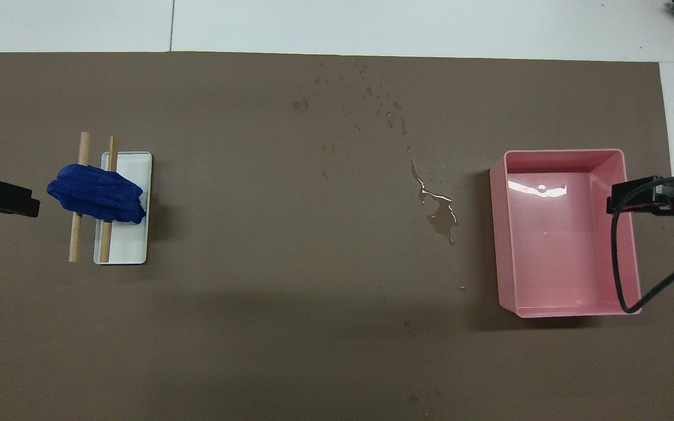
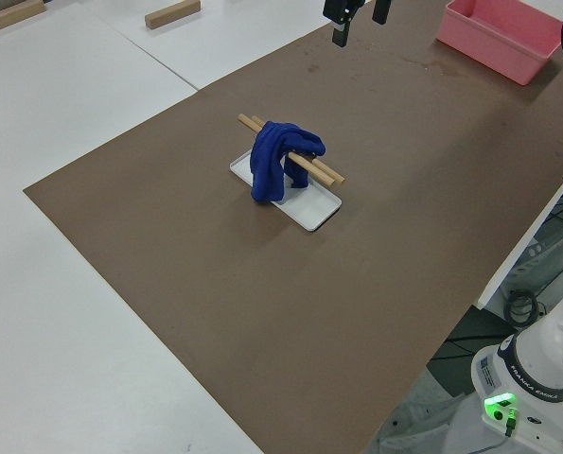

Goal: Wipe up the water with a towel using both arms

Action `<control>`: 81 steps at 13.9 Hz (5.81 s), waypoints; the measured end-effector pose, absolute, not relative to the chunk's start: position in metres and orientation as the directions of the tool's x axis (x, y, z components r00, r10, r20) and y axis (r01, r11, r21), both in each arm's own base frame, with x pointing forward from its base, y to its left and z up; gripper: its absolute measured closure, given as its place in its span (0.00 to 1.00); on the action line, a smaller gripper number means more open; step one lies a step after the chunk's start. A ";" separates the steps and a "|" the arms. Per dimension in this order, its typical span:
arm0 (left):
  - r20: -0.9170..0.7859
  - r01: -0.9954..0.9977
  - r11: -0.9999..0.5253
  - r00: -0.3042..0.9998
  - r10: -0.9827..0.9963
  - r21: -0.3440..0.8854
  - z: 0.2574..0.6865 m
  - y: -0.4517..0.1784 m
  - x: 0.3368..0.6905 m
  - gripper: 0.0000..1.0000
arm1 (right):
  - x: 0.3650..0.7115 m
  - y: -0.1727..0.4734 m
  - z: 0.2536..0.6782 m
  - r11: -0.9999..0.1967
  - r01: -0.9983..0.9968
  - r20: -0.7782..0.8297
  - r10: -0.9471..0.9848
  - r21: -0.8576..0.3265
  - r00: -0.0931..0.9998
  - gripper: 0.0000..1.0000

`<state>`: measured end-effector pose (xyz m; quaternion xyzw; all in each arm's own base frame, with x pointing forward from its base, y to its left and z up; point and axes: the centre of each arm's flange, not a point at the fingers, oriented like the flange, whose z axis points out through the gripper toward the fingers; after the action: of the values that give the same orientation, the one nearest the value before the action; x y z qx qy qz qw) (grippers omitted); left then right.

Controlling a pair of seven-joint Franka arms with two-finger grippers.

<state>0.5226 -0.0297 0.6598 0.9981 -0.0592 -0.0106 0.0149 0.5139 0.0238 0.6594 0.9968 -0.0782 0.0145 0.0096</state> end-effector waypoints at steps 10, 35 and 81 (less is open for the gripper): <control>0.003 -0.106 -0.994 0.994 -0.106 0.030 0.656 -0.024 0.527 0.00 | 0.514 0.024 0.659 -0.988 -0.156 0.030 -0.156 0.017 0.987 0.00; 0.177 0.091 -0.995 0.980 0.096 0.035 0.454 0.025 0.578 0.04 | 0.545 0.014 0.654 -0.987 -0.159 -0.023 -0.159 0.018 0.987 0.00; -0.798 0.988 0.153 -0.069 0.598 0.029 0.606 -0.298 0.515 0.82 | 0.542 0.215 0.653 -0.093 -0.983 -0.463 -0.872 -0.157 0.157 0.00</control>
<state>0.5153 -0.2978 0.6061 0.5874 0.6751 -0.2806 0.3471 0.5419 0.2150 0.6527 0.7284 -0.6369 -0.1268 -0.2186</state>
